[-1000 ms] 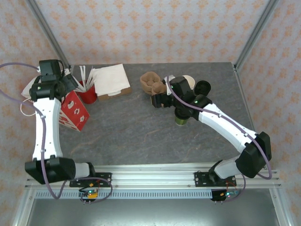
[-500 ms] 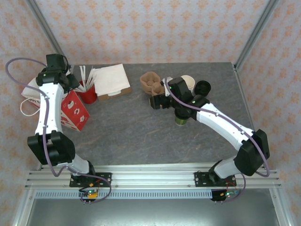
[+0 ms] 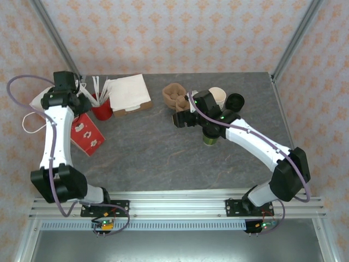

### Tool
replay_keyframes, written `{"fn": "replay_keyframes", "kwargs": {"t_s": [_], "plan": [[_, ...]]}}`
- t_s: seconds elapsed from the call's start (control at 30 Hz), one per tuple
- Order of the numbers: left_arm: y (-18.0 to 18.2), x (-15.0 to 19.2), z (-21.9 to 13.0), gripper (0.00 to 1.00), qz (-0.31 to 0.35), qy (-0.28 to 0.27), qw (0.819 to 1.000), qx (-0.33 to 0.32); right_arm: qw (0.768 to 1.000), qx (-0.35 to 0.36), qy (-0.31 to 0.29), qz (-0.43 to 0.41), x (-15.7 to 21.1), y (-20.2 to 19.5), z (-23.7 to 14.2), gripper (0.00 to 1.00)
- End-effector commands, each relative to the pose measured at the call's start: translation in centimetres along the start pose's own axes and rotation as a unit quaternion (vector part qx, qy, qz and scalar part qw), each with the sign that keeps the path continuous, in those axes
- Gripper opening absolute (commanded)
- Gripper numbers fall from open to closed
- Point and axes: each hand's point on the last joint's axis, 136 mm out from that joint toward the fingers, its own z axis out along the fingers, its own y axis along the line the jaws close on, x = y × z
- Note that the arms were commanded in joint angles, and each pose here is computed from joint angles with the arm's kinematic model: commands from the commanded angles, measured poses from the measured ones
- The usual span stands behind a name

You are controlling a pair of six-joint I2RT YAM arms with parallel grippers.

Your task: Pack the takeout coffee

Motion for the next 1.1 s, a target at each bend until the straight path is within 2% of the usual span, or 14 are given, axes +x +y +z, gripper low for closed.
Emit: {"fn": "replay_keyframes", "kwargs": {"t_s": [0.0, 0.07, 0.23, 0.43, 0.5, 0.67, 0.9, 1.0, 1.07], "plan": [[0.3, 3.4, -2.5, 0.14, 0.031, 0.019, 0.999, 0.006, 1.000, 0.001, 0.012, 0.000, 0.7, 0.0, 0.6, 0.90], [0.3, 5.0, -3.7, 0.09, 0.038, 0.017, 0.999, 0.011, 1.000, 0.001, 0.012, 0.002, 0.7, 0.0, 0.7, 0.90], [0.3, 8.4, -6.9, 0.07, 0.040, 0.012, 0.998, 0.040, 1.000, 0.010, 0.013, -0.004, 0.4, -0.2, 0.4, 0.90], [-2.1, 11.8, -9.7, 0.05, 0.049, 0.028, 0.989, 0.135, 0.999, 0.049, 0.014, 0.011, -0.4, -1.9, -0.6, 0.91], [-3.9, 12.4, -10.7, 0.04, 0.079, 0.027, 0.981, 0.175, 0.998, 0.055, 0.011, 0.022, -0.9, -2.6, -1.0, 0.91], [-8.5, 12.4, -12.1, 0.04, 0.193, 0.010, 0.959, 0.206, 0.996, 0.071, 0.024, 0.050, -1.9, -4.1, -0.9, 0.91], [-15.5, 13.9, -12.1, 0.04, 0.392, 0.004, 0.900, 0.191, 0.991, 0.103, 0.056, 0.063, -3.4, -5.2, 1.4, 0.86], [-17.1, 15.1, -11.6, 0.06, 0.425, 0.021, 0.883, 0.197, 0.990, 0.106, 0.061, 0.070, -4.2, -5.6, 2.4, 0.79], [-17.7, 15.7, -11.1, 0.07, 0.433, 0.030, 0.878, 0.201, 0.990, 0.112, 0.064, 0.053, -4.6, -5.9, 3.4, 0.77]]}}
